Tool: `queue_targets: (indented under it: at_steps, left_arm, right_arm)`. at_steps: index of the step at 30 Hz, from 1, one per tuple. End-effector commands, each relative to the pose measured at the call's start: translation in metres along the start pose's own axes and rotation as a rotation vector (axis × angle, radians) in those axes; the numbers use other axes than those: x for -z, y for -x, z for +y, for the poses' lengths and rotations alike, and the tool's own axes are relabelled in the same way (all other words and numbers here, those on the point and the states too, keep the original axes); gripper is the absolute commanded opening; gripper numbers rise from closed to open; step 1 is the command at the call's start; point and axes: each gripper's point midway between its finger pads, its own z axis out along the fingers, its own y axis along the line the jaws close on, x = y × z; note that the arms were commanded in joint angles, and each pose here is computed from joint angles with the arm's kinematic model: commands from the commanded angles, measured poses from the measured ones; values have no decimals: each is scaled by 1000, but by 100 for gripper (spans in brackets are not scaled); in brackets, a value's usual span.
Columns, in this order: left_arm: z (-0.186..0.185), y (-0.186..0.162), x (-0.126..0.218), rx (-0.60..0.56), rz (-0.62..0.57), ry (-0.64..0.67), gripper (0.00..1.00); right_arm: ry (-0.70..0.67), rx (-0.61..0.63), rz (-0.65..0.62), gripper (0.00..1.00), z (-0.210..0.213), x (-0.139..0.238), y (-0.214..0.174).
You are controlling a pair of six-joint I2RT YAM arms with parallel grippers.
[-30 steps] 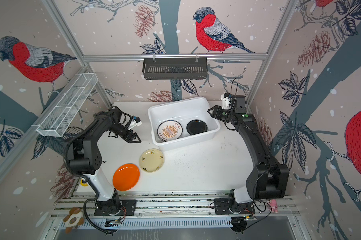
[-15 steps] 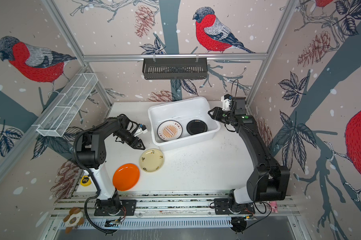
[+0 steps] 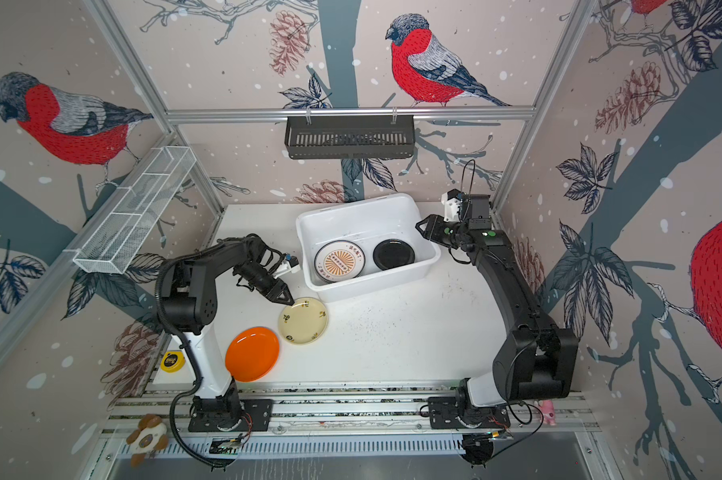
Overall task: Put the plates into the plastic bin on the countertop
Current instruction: 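Lower the left gripper to the cream plate rim and grip it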
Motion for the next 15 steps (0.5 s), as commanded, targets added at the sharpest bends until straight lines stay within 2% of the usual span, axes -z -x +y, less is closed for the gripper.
queue_targets:
  at_steps: [1, 15]
  left_arm:
    - [-5, -9, -5, -19, 32, -13, 44]
    - [-2, -10, -11, -7, 38, 5, 35]
  right_arm:
    - [3, 4, -12, 49, 0, 0, 3]
    - [7, 0, -5, 49, -2, -3, -3]
